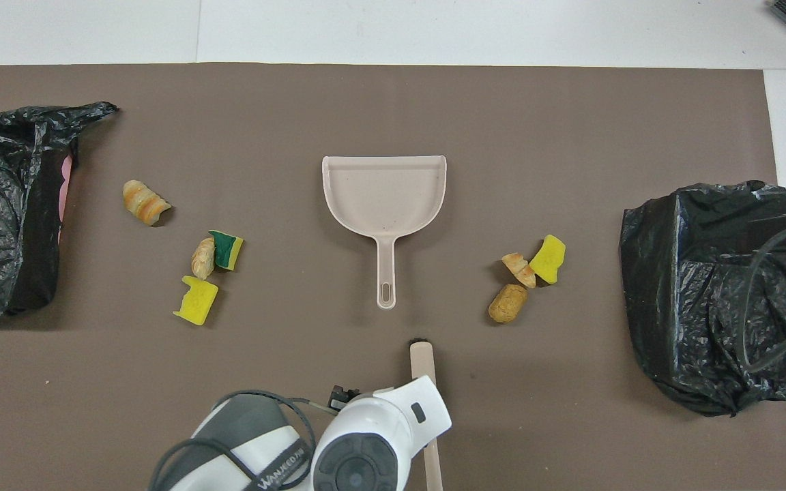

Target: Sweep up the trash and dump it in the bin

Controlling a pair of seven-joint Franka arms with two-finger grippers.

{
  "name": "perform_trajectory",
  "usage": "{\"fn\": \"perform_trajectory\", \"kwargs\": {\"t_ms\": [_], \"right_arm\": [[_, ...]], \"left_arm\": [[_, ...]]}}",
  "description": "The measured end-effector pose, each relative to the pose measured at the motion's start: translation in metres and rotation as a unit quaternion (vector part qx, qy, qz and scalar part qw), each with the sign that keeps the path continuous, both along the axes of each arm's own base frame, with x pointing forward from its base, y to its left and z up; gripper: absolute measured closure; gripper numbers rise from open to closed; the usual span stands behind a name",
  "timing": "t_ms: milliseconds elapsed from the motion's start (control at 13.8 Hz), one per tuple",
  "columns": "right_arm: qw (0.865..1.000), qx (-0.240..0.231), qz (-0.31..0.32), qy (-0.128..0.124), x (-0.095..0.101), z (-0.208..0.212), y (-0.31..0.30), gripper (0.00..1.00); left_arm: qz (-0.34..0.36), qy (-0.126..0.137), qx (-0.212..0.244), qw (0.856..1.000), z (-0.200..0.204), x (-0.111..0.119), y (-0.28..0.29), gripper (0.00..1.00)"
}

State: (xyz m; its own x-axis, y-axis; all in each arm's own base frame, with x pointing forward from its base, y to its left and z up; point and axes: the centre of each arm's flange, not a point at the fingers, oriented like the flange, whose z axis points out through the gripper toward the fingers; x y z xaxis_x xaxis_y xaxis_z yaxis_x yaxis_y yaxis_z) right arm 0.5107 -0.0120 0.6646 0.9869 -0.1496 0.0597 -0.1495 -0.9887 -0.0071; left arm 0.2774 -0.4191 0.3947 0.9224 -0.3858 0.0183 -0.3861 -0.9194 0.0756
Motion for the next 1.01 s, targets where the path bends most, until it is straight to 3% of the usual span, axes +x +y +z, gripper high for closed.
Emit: {"fn": "perform_trajectory", "kwargs": {"t_ms": [433, 650, 939, 1011], "right_arm": [[1.000, 0.000, 0.000, 0.000, 0.000, 0.000, 0.000, 0.00], [1.000, 0.000, 0.000, 0.000, 0.000, 0.000, 0.000, 0.00], [1.000, 0.000, -0.001, 0.000, 0.000, 0.000, -0.001, 0.00], [1.000, 0.000, -0.001, 0.000, 0.000, 0.000, -0.001, 0.00]], "left_arm": [[0.031, 0.009, 0.010, 0.999, -0.036, -0.077, -0.049, 0.00], [0.039, 0.012, 0.024, 0.999, -0.071, -0.081, -0.060, 0.00], [0.072, 0.010, 0.016, 0.997, -0.066, -0.076, -0.065, 0.04], [0.076, 0.010, 0.016, 0.997, -0.065, -0.076, -0.065, 0.19]]}}
